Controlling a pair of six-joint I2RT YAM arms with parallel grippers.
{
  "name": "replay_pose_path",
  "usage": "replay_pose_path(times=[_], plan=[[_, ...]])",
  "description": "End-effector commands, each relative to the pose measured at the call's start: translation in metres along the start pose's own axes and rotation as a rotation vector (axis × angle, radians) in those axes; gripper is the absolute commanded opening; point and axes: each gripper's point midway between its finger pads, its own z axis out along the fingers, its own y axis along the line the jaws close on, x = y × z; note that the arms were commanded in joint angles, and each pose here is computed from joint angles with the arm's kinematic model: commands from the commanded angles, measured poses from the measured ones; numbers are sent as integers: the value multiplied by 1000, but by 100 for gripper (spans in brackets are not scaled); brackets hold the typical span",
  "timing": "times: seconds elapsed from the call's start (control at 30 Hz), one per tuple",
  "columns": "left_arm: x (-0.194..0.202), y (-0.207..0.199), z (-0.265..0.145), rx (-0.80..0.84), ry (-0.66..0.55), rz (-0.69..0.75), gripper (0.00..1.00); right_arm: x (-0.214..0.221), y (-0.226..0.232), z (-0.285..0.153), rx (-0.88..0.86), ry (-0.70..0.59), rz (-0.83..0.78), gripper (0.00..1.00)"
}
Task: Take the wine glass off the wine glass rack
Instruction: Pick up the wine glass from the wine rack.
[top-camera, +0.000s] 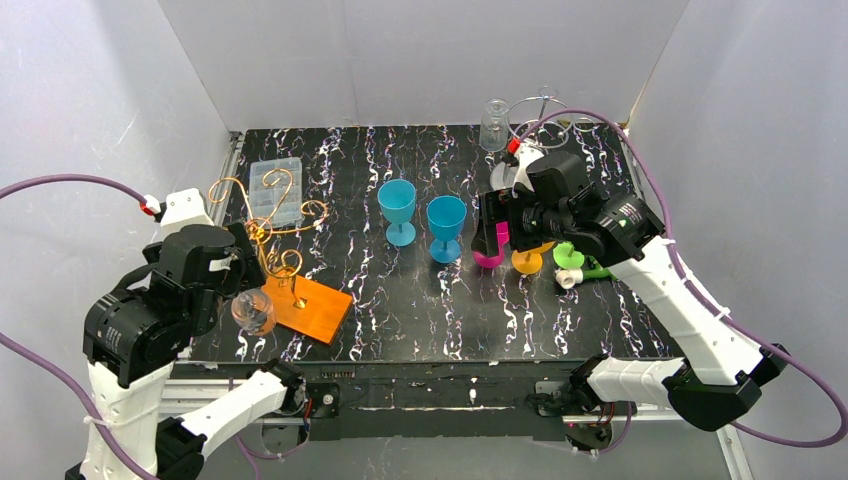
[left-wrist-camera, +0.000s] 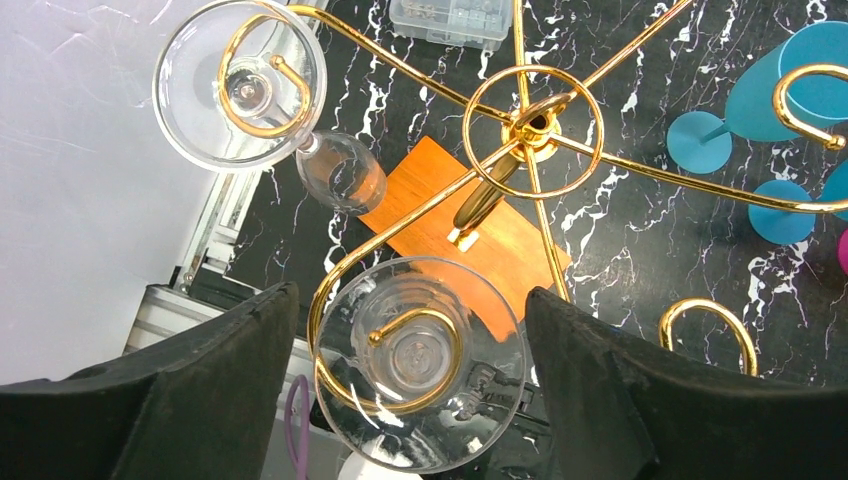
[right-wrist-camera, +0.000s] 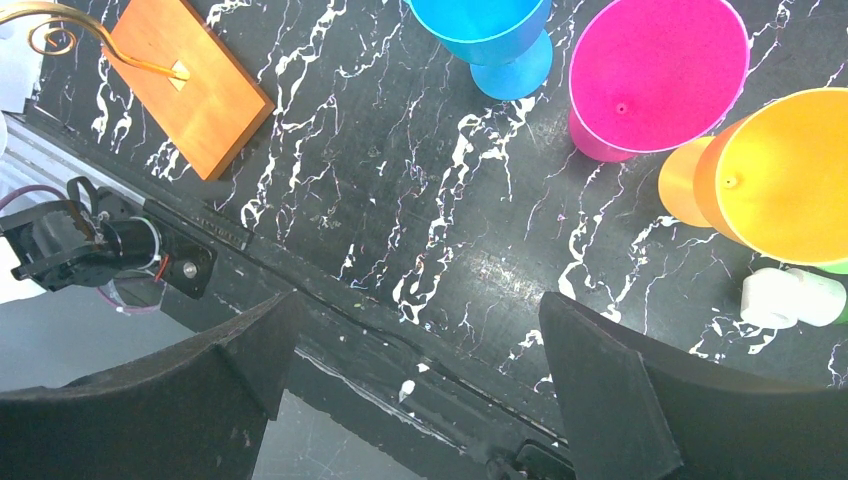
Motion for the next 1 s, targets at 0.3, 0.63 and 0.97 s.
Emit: replay_pose_path(times=[0.3,0.63,0.97], plan=[[25,31,-16,-57,92,97,60,-18,9,-6,-25,-54,-26,98],[17,31,-22,-35,67,86,54,-17,8,-5,-19,-50,-26,99],[19,42,-18,-94,52,96,51,-15,7,-5,-20,-47,-27,98]])
